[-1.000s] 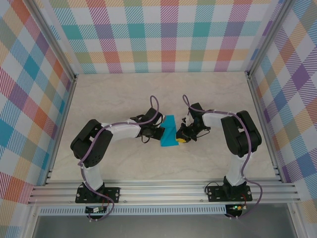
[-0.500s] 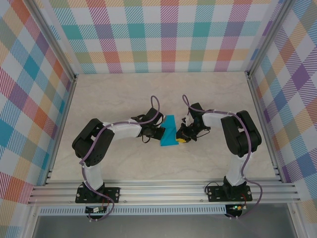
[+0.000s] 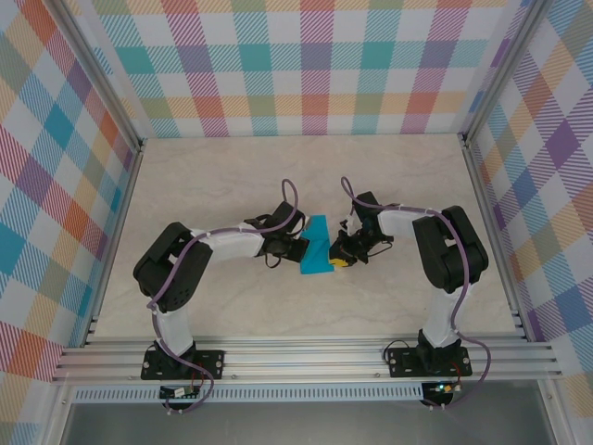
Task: Fold a paper plane with a square sheet of paper (fold left side to right side)
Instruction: Fold the triangle a second time at the center of the table.
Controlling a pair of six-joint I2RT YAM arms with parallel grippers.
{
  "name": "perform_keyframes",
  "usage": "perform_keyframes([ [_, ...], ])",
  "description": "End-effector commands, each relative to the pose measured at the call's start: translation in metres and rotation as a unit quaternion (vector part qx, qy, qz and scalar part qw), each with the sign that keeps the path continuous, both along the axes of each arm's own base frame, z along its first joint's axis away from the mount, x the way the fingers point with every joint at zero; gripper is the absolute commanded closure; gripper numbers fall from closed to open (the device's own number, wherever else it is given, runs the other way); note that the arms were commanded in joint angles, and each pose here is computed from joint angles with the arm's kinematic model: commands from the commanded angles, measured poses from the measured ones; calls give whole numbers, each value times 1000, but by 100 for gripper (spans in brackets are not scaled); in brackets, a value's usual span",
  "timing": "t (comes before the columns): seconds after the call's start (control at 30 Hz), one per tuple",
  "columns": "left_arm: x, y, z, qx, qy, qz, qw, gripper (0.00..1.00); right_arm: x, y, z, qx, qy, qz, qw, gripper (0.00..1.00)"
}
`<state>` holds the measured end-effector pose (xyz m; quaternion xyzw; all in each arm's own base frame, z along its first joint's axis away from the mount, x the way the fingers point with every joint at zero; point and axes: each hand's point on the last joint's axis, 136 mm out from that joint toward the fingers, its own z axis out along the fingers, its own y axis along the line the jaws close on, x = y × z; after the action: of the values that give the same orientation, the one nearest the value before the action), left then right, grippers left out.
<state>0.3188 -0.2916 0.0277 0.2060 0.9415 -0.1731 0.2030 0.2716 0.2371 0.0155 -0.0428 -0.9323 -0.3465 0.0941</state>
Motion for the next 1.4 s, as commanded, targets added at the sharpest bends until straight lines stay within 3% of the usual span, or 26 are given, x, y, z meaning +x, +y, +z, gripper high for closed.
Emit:
perform_keyframes([
  [0.0, 0, 5, 13, -12, -8, 3, 1000, 100, -12, -4, -19, -29, 24, 14, 999, 89],
  [1.37, 0, 8, -11, 9, 10, 9, 1000, 100, -10, -2, -18, -26, 24, 16, 999, 89],
])
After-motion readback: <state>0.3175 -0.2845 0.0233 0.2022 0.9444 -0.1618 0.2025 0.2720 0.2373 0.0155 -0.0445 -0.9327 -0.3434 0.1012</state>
